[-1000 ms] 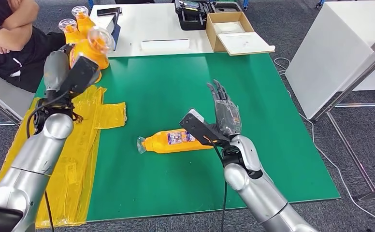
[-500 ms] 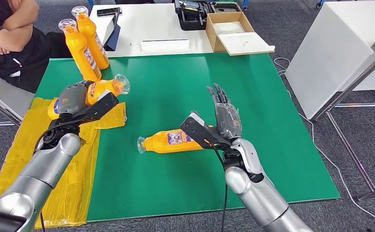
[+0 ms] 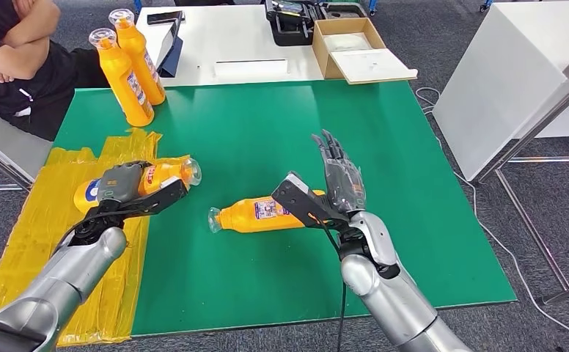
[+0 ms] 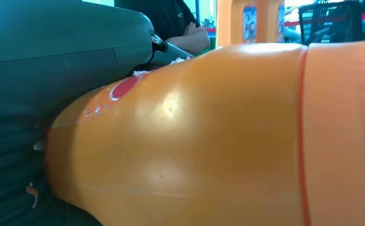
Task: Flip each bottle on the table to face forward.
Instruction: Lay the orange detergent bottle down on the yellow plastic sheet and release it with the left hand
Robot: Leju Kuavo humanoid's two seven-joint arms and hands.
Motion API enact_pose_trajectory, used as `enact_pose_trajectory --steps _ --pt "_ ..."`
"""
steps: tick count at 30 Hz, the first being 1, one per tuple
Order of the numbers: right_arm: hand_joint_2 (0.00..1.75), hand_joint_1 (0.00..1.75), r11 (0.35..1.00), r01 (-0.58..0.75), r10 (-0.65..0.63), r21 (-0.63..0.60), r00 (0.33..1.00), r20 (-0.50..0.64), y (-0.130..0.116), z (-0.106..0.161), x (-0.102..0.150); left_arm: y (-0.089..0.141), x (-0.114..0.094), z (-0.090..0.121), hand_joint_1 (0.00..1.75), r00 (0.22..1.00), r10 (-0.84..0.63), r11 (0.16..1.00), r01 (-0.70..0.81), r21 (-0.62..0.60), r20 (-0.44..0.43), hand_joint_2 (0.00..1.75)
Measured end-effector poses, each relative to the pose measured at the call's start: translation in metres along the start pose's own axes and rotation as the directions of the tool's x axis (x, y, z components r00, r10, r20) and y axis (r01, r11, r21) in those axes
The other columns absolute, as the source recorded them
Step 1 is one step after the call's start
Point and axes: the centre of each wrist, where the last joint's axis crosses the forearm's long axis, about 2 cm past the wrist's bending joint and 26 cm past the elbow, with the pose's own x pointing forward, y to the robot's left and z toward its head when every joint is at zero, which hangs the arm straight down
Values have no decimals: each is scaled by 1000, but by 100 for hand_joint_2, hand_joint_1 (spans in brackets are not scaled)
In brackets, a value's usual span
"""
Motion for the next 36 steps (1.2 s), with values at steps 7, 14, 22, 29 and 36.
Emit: enact_pose_trajectory --steps 7,14,22,29,36 --pt "0 0 1000 -8 8 3 1000 4 0 1 -1 -8 -5 2 0 999 -37 997 36 -61 -13 131" --pt "0 0 999 -42 42 18 999 0 -2 0 -3 -15 -13 3 0 998 -45 984 36 -175 -46 0" --pt "0 0 998 -57 57 28 998 -1 0 0 -2 -12 -25 4 0 995 69 979 -81 -186 -71 0" --pt "0 0 998 -60 60 34 998 -3 8 -4 7 2 -51 10 0 924 352 929 -364 -65 -148 0" --pt "0 0 998 -67 67 23 998 -19 3 -8 1 48 -27 0 0 685 726 687 -719 106 -63 0"
